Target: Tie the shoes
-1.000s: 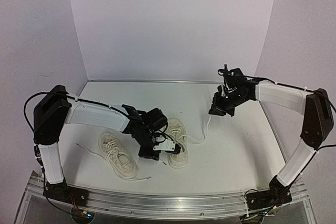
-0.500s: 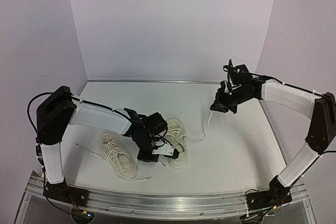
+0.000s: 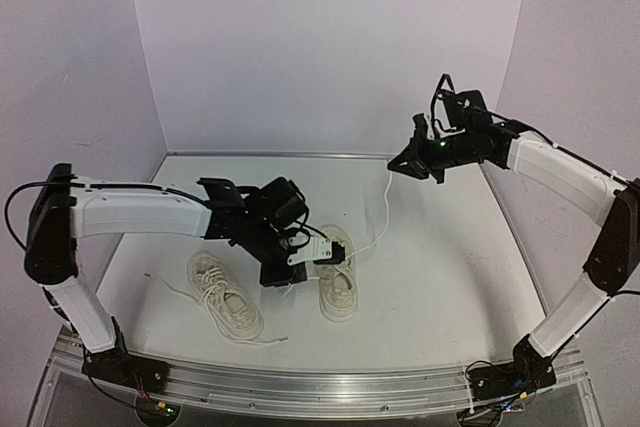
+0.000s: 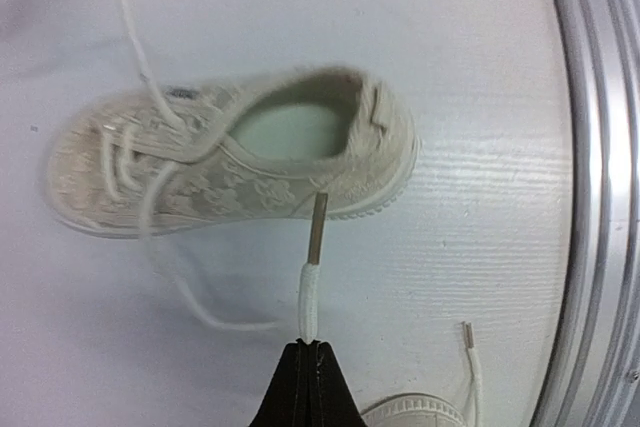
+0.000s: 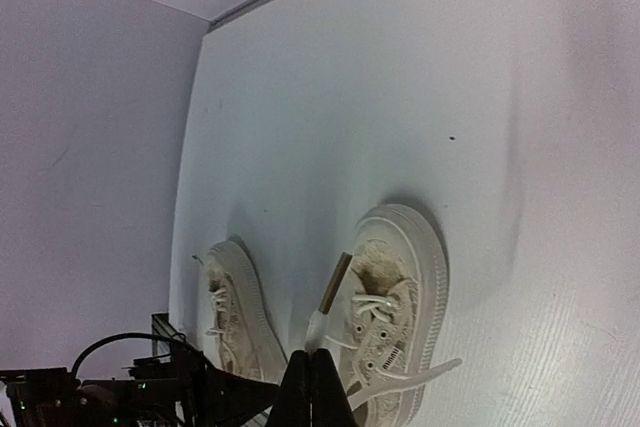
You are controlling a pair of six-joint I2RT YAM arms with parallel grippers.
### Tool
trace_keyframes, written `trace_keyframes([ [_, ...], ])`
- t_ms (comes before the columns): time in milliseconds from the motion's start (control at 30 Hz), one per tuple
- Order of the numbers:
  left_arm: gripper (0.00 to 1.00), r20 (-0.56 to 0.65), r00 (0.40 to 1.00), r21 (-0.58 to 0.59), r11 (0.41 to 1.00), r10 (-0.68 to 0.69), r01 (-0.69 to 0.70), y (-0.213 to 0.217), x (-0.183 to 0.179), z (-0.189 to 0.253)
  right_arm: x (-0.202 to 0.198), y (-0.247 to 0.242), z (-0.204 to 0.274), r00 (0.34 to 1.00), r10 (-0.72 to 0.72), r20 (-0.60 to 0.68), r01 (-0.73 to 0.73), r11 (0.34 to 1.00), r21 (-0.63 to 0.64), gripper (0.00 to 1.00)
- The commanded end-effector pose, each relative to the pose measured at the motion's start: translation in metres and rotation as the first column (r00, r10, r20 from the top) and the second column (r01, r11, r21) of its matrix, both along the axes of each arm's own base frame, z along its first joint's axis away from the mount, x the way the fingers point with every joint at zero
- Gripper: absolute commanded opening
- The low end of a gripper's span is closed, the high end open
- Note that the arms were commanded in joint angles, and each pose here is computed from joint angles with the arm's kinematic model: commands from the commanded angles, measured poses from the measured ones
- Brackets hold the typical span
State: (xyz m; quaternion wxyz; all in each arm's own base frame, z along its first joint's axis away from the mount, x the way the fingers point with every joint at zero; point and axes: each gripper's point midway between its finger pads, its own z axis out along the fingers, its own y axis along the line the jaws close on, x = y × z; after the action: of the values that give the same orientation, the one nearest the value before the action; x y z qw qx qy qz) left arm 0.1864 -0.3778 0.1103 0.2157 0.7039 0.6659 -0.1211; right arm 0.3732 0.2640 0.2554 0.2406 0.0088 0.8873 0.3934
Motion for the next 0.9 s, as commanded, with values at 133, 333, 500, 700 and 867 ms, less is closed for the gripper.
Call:
trace_keyframes([
  [133,0.0,0.054,0.993,-0.195,0.976,0.105,-0.093,0.007,-0.025,0.085,-0.005,0.098,0.039,0.973,0.212,0.089,-0.223,0.965,0.138,0.0],
  [333,0.0,0.048,0.993,-0.201,0.975,0.107,-0.095,0.014,-0.045,0.096,-0.031,0.183,0.009,0.925,0.376,0.056,-0.38,0.914,0.144,0.0],
  [500,0.0,0.016,0.989,-0.232,0.962,0.149,-0.141,0.023,-0.056,0.104,-0.057,0.236,-0.019,0.865,0.501,0.015,-0.496,0.852,0.166,0.0],
  [700,0.0,0.025,0.971,-0.29,0.932,0.237,-0.219,0.036,-0.049,0.11,-0.064,0.242,-0.017,0.83,0.558,-0.007,-0.544,0.811,0.214,0.46],
  [867,0.0,0.054,0.95,-0.316,0.908,0.307,-0.275,0.034,-0.033,0.102,-0.057,0.212,0.012,0.851,0.525,0.013,-0.513,0.825,0.237,0.7],
])
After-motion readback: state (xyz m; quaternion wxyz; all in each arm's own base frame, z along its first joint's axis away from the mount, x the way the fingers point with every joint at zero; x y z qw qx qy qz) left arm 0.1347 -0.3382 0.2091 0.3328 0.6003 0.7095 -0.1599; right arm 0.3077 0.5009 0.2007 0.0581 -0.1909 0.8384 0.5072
